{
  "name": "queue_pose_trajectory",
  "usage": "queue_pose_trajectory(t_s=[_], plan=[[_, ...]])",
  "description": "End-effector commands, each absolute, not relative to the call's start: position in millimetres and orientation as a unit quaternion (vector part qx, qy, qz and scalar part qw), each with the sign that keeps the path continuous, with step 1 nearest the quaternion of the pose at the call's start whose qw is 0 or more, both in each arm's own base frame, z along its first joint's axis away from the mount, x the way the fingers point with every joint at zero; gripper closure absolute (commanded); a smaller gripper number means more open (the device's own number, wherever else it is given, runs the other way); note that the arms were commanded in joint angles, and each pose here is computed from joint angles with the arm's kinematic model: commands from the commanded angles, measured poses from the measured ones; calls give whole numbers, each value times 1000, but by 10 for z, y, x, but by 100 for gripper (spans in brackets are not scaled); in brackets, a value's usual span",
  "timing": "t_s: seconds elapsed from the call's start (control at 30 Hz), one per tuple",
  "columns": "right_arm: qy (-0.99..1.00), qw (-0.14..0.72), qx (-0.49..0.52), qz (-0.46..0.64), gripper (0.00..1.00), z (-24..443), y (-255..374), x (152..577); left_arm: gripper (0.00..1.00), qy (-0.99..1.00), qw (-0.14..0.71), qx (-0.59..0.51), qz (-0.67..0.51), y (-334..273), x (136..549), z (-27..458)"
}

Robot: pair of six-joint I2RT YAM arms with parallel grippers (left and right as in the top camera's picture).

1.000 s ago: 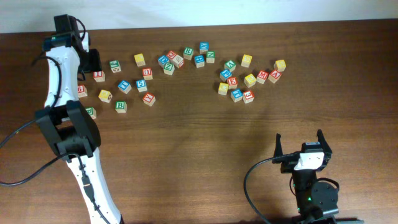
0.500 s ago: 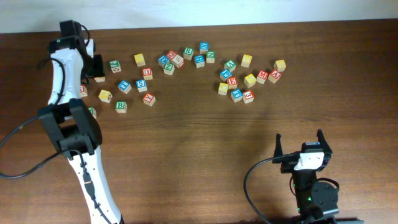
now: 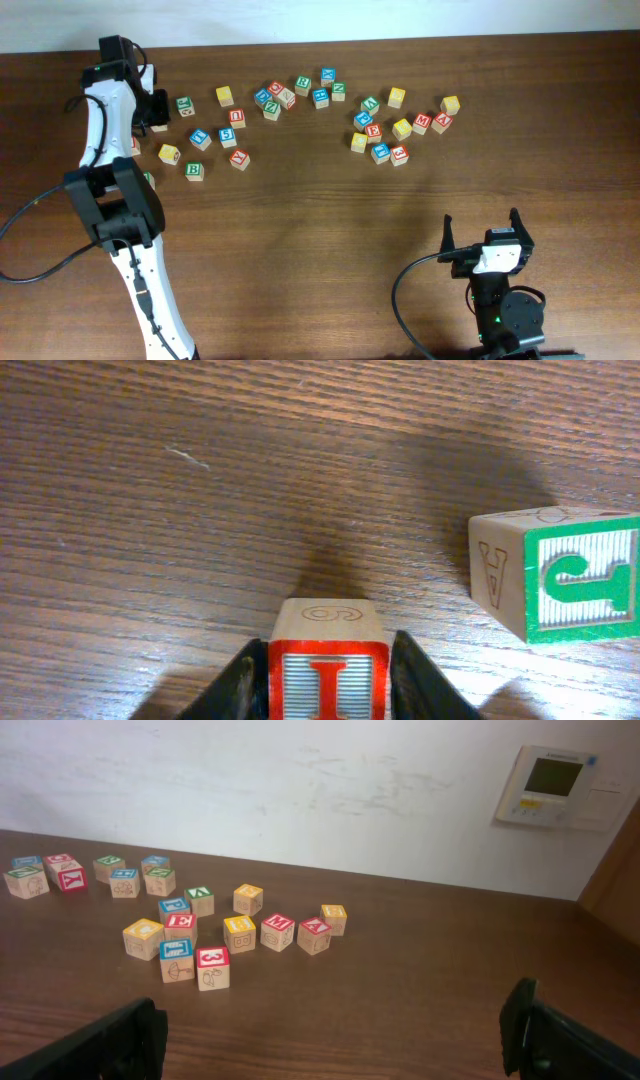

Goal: Spell out ICRA
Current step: 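Close the left gripper on the red I block and lift it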

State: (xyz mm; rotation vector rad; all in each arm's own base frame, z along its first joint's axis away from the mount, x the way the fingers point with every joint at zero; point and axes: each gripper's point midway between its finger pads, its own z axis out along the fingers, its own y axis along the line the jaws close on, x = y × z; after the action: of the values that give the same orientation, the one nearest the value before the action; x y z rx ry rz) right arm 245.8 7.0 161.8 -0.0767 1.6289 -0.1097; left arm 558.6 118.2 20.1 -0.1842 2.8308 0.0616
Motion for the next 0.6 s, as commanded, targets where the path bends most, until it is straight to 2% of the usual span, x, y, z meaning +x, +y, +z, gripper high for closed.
queue_pose_trajectory(t_s=[0.0, 0.23, 0.33, 0.57], plan=[[729, 682, -32, -48, 2, 1591, 63, 2456, 74, 987, 146, -61, 7, 1149, 5600, 76], [729, 682, -32, -48, 2, 1591, 63, 2456, 79, 986, 158, -61, 8, 1165, 5651, 163], [729, 682, -32, -48, 2, 1591, 63, 2456, 78, 983, 172, -61, 11, 1168, 5664, 425], [729, 682, -32, -48, 2, 1591, 63, 2456, 78, 972, 218, -88, 10, 1098, 5444, 1501]])
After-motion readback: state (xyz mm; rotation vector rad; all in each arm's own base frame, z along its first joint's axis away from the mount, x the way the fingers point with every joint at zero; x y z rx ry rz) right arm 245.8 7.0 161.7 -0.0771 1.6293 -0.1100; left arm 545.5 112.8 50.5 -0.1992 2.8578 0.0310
